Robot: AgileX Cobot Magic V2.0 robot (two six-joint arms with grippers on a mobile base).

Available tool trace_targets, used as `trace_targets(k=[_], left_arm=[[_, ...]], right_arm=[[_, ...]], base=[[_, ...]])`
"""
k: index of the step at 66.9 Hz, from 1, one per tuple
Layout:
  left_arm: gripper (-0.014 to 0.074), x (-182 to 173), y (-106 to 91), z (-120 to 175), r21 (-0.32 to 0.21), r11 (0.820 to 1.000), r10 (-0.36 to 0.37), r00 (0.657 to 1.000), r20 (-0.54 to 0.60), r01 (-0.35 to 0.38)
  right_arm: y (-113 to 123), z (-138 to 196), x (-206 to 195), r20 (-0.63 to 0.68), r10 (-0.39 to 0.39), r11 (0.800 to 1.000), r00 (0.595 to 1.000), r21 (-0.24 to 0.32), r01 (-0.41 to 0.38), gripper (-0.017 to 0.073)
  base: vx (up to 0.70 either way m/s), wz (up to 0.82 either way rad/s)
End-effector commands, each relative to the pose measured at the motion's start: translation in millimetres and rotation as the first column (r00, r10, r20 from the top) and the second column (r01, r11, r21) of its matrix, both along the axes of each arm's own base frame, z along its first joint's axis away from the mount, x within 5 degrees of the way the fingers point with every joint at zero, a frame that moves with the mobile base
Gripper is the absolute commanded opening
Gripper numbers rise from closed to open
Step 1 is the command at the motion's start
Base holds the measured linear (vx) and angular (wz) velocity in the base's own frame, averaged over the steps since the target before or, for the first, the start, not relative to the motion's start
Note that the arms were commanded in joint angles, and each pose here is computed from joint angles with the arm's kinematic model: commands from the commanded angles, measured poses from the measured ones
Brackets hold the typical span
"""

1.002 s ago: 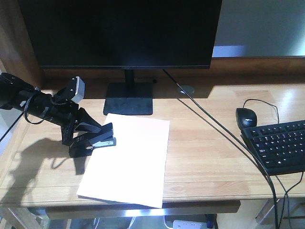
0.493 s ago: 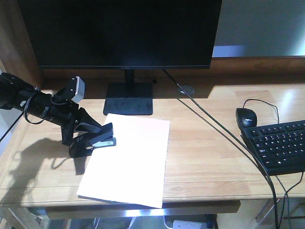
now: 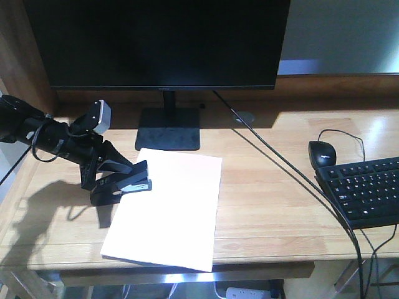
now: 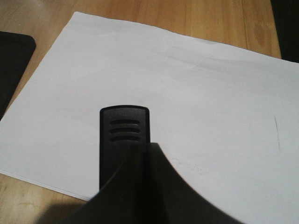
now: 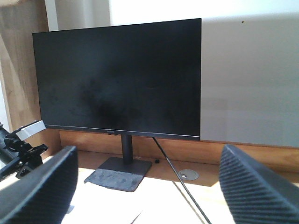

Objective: Grab stapler and paper to desk for stapling

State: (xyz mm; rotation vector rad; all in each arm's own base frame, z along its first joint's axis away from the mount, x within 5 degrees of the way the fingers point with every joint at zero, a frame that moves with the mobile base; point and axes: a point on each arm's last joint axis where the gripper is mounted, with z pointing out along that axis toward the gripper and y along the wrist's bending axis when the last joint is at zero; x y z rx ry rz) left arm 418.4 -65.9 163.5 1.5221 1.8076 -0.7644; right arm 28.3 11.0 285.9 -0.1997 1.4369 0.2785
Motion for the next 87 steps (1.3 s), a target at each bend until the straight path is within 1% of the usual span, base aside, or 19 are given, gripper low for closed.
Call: trace_targets(k=[1,12,26,36,46,54,62,67,76,87], left_arm=[[-0.0006,-1,-5.3,37,-0.071,0.997,0.001,0.998,0.063,0.004],[-0.0006,3,-4.2,37,-0.059,0.998,0.032,0.995,0.097,-0.027],[-0.0006,4,-3.7,36,-0.051,0.998,0.035,0.994,0.103,-0.03],[-0.0006,4,-9.8,36,-0.043,0.999,0.021,0.993,0.113,-0.016],[-0.0006,5,-14.9,34,-0.032,0.999,0.03,0.992,0.12,-0.026],[-0.0006,5,-20.8,26,-0.03,0.999,0.018,0.994,0.105,-0.015],[-0.0006,6,-24.9,14,-0.032,0.999,0.02,0.998,0.054,-0.019],[-0.0006,6,-26.6,9,-0.026,1.0,0.011,0.999,0.043,-0.01],[-0.0006,6,-26.9,2,-0.002,1.0,0.001,0.999,0.035,-0.001],[-0.0006,7,-26.8,-8,0.001,1.0,0.004,1.0,0.014,-0.004]], right_arm=[[-2,14,-3,0.087,-0.016,0.999,0.996,0.032,0.013,0.0573],[-2,14,-3,0.087,-0.016,0.999,0.996,0.032,0.013,0.0573],[-2,14,-3,0.087,-0.016,0.999,0.996,0.032,0.013,0.0573],[-2,14,-3,0.087,-0.016,0.999,0.996,0.032,0.013,0.0573],[-2,14,-3,0.087,-0.016,0.999,0.996,0.032,0.013,0.0573],[-2,14,-3,0.087,-0.016,0.999,0.996,0.032,0.013,0.0573],[-2,14,-3,0.087,-0.016,0.999,0.996,0.032,0.013,0.0573],[-2,14,-3,0.087,-0.016,0.999,0.996,0.032,0.013,0.0573],[-2,14,-3,0.087,-0.016,0.999,0.996,0.032,0.013,0.0573],[-2,14,-3,0.087,-0.016,0.999,0.996,0.032,0.013,0.0573]], base=[[0.0,0.0],[0.0,0.0],[0.0,0.0],[0.0,0.0],[0.0,0.0],[0.0,0.0],[0.0,0.0],[0.0,0.0],[0.0,0.0],[0.0,0.0]])
